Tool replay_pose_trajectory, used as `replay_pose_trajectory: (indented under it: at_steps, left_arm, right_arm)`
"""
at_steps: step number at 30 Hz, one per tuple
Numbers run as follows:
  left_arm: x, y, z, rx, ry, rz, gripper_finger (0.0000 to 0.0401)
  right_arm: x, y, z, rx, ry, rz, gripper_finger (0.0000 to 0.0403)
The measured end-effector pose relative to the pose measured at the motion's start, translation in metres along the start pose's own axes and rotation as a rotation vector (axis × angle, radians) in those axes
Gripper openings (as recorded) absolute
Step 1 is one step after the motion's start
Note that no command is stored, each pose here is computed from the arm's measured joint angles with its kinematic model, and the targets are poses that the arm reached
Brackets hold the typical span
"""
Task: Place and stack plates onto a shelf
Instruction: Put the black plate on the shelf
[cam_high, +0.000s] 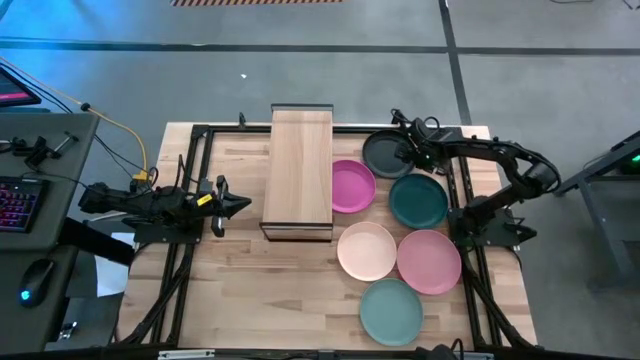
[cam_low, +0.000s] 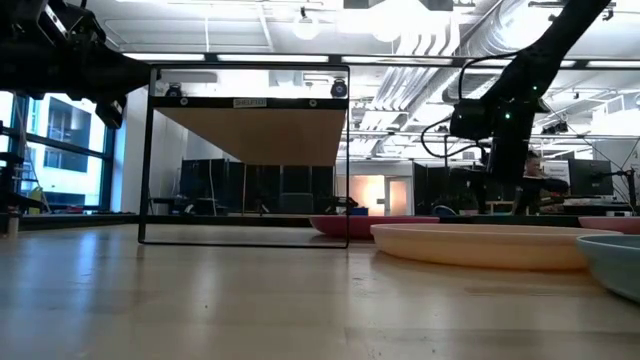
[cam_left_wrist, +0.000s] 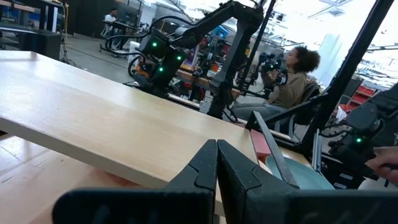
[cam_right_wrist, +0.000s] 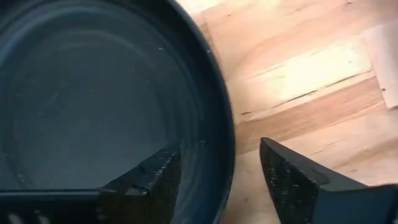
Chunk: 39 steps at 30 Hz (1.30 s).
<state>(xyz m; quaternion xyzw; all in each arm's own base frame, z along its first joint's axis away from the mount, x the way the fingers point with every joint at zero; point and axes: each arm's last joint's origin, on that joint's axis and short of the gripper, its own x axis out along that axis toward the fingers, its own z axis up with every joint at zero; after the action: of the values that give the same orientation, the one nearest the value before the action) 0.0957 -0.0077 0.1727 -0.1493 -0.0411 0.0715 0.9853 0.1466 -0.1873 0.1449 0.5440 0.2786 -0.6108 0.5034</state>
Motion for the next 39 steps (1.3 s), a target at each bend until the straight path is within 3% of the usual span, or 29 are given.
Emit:
replay_pose_trajectory:
  at_steps: [13,20,24,30,39]
  left_arm:
    - [0.0,0.0,0.0,0.0,0.0,0.0,0.0001]
    - [0.0,0.0,0.0,0.0,0.0,0.0,0.0001]
    - [0.0,0.0,0.0,0.0,0.0,0.0,0.0001]
    - [0.0,0.0,0.0,0.0,0.0,0.0,0.0001]
    - [0.0,0.0,0.0,0.0,0.0,0.0,0.0001]
  right_arm:
    - [0.0,-0.001,0.001,-0.026,-0.043,-0.019,0.0007]
    - [-0.001,0.0,0.002,-0.05,-0.042,-0.013,0.0004]
    - [-0.018,0.007,0.008,-0.069,-0.079,0.056,0.0002]
    - [-0.062,0.014,0.02,-0.11,-0.183,0.16,0.0001]
    - [-0.158,0.014,0.035,-0.256,-0.352,0.234,0.0]
